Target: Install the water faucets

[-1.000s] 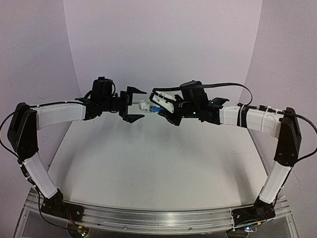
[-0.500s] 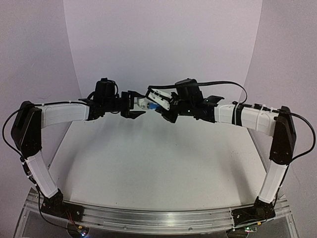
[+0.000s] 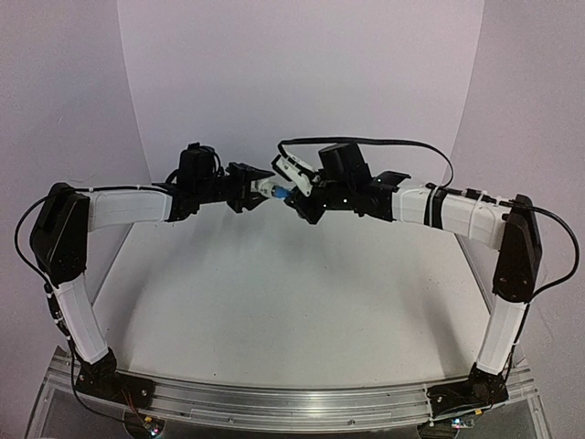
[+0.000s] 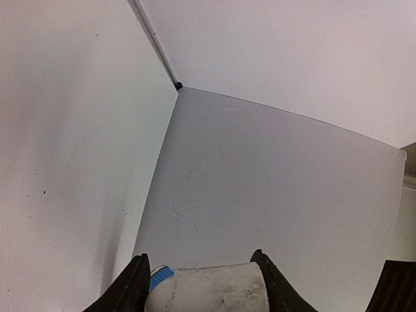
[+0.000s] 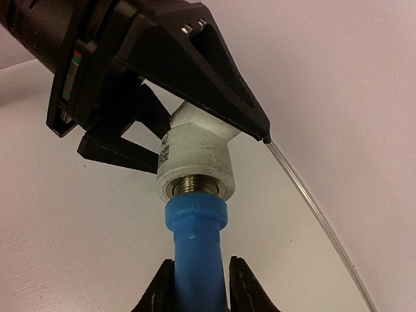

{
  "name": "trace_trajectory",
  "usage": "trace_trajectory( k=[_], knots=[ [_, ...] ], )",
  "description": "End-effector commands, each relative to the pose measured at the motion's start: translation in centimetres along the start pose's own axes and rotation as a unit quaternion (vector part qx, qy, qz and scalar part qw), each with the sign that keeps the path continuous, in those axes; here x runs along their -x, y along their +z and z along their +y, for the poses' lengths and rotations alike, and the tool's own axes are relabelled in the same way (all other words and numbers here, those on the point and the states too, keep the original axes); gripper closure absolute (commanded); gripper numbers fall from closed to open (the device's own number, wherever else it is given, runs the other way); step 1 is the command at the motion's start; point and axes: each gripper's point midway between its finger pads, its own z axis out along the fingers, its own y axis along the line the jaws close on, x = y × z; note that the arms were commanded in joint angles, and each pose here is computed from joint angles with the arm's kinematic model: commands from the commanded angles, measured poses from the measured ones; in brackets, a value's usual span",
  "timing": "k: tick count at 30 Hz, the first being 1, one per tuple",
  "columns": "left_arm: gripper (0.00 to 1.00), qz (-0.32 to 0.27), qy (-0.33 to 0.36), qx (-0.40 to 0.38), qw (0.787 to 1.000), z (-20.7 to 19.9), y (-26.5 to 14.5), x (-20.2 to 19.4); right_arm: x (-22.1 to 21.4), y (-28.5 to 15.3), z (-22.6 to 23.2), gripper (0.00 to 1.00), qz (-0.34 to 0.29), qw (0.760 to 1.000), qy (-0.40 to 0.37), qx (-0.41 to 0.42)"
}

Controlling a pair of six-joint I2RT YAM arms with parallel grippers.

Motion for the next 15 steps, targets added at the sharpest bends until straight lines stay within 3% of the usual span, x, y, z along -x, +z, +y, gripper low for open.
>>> trace_trajectory(
  k=[1,3,6,8,11,13,15],
  knots=[
    [0.99,-0.011,0.199,-0.065,0.978,-4.3,0.0,0.4,6.9,-1.8,-1.7,1.0,-0.079,0.977,0.199,0.014],
    [1.0,-0.006,0.284,-0.087,0.955,-4.8,0.2,-0.1,7.1,-2.0,-1.7,1.0,-0.074,0.95,0.301,0.034],
    [1.0,0.025,0.362,-0.14,0.921,-5.1,0.4,-0.9,7.0,-2.2,-1.4,1.0,-0.069,0.883,0.456,0.082],
    [1.0,0.043,0.393,-0.179,0.901,-5.1,0.2,-1.3,7.1,-2.2,-1.6,1.0,-0.073,0.814,0.56,0.133],
    [1.0,0.042,0.412,-0.198,0.888,-5.1,0.3,-0.9,8.1,-3.0,-2.0,1.0,-0.13,0.704,0.666,0.21],
    [1.0,0.039,0.42,-0.207,0.882,-5.6,0.3,-1.0,8.5,-3.1,-2.4,1.0,-0.144,0.662,0.698,0.234],
    [1.0,0.024,0.417,-0.208,0.884,-6.1,0.0,-0.6,9.0,-3.2,-2.7,1.0,-0.153,0.649,0.705,0.243]
  ],
)
